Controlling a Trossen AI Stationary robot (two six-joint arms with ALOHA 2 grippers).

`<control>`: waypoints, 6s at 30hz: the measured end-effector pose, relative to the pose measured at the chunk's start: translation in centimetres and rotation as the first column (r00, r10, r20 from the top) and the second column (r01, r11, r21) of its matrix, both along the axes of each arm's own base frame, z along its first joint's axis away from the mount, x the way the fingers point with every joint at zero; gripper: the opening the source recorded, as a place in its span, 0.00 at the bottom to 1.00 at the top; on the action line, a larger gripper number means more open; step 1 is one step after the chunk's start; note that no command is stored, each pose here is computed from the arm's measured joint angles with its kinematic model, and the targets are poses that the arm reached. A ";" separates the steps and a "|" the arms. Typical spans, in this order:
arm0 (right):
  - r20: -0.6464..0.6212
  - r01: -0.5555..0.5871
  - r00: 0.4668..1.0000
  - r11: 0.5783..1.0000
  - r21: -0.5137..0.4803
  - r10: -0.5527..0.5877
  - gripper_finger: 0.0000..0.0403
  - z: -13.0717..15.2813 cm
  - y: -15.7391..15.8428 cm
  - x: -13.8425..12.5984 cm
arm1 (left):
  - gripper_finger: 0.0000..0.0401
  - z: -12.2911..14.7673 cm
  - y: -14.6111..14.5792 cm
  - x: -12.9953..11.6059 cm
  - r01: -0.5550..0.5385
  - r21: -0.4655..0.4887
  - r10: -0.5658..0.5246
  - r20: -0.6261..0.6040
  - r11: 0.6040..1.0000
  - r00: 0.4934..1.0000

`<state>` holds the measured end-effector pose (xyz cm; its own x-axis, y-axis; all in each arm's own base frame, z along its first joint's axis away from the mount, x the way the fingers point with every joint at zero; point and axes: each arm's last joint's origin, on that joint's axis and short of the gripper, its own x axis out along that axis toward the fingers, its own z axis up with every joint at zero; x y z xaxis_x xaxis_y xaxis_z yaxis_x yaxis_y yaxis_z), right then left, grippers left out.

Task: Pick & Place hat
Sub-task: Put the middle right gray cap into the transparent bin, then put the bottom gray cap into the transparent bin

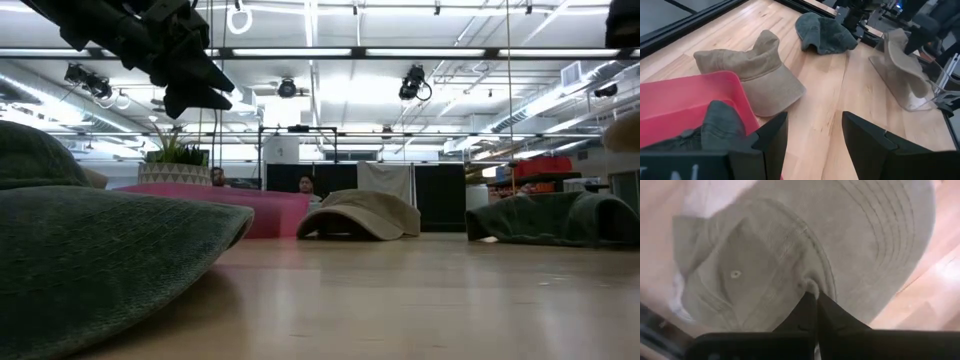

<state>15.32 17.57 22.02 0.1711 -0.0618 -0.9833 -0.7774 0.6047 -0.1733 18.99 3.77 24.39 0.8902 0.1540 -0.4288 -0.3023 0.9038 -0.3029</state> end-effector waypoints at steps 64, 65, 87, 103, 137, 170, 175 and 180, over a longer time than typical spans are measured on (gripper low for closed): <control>0.240 0.674 0.682 0.721 0.162 -0.691 0.42 4.3 -2.6 5.4 | 0.47 -0.2 0.2 -0.1 -0.040 0.103 0.044 -0.038 0.994 0.998; 0.265 0.687 0.663 0.710 0.155 -0.700 0.41 3.7 -3.1 5.7 | 0.47 -0.2 0.2 -0.1 -0.040 0.103 0.044 -0.038 0.994 0.998; -0.086 0.523 0.849 0.808 0.269 -0.521 0.02 1.0 -5.4 7.5 | 0.47 -0.2 0.2 -0.1 -0.012 0.153 0.020 -0.051 0.988 0.998; -0.123 0.384 0.923 0.862 0.331 -0.364 0.00 1.4 -2.7 6.8 | 0.47 -0.2 0.2 -0.1 -0.010 0.158 0.018 -0.052 0.987 0.998; 0.482 0.404 0.704 0.852 0.333 -0.522 0.16 6.2 -5.3 13.6 | 0.47 0.2 -0.6 0.2 0.054 0.163 -0.050 -0.028 0.985 0.998; 0.398 0.527 0.481 0.620 0.580 -0.781 0.52 3.4 -11.1 16.3 | 0.47 -1.7 -12.8 -1.8 0.300 -0.278 -0.408 -0.567 0.913 0.716; 0.413 0.512 0.496 0.641 0.571 -0.764 0.52 3.5 -11.0 16.3 | 0.47 -3.1 -14.2 -1.6 0.209 -0.242 -0.317 -0.628 0.947 0.710; 0.433 0.492 0.510 0.666 0.561 -0.743 0.52 3.6 -11.0 16.4 | 0.46 -4.2 -14.9 -1.6 0.160 -0.203 -0.256 -0.679 0.966 0.688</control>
